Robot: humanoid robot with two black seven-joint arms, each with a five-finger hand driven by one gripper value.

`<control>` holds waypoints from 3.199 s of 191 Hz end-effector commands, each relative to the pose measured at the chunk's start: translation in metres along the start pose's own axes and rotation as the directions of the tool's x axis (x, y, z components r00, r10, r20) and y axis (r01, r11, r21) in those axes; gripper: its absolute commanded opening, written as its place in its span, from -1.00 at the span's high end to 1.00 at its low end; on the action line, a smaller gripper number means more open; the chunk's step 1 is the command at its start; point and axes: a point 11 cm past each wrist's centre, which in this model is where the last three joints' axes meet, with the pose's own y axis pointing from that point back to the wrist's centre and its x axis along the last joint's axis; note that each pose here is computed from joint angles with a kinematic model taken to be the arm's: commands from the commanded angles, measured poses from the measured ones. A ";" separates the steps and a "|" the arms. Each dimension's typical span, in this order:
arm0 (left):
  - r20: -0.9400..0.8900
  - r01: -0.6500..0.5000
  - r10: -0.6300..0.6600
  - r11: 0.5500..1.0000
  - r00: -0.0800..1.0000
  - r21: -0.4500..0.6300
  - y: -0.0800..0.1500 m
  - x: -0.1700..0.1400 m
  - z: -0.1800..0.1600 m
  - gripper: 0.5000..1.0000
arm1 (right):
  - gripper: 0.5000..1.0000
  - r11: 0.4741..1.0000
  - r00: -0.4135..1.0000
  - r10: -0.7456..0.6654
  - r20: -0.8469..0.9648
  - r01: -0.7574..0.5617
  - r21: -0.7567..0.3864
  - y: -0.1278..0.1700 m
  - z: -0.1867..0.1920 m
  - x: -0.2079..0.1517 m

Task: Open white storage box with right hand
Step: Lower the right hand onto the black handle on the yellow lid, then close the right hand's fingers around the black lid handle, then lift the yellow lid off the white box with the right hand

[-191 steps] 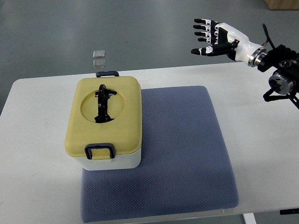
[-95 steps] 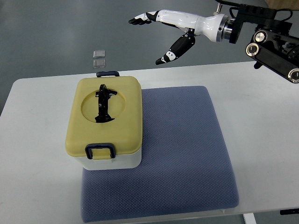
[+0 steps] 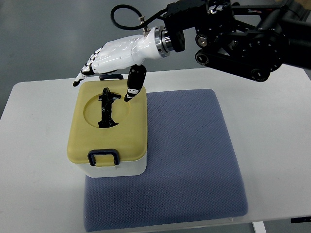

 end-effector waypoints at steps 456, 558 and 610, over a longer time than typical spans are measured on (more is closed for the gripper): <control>0.001 0.000 0.000 1.000 1.000 0.000 0.000 0.000 0.000 -1.00 | 0.75 0.996 0.984 -0.080 -0.156 0.072 -0.055 -0.037 0.010 -0.032; -0.001 0.000 0.000 1.000 1.000 0.000 0.000 0.000 0.000 -1.00 | 1.00 0.999 0.985 0.004 -0.170 -0.010 -0.036 -0.035 0.007 -0.012; 0.001 0.000 0.000 1.000 1.000 0.000 0.000 0.000 0.000 -1.00 | 1.00 0.989 0.980 0.113 -0.167 -0.127 -0.080 -0.001 0.022 0.029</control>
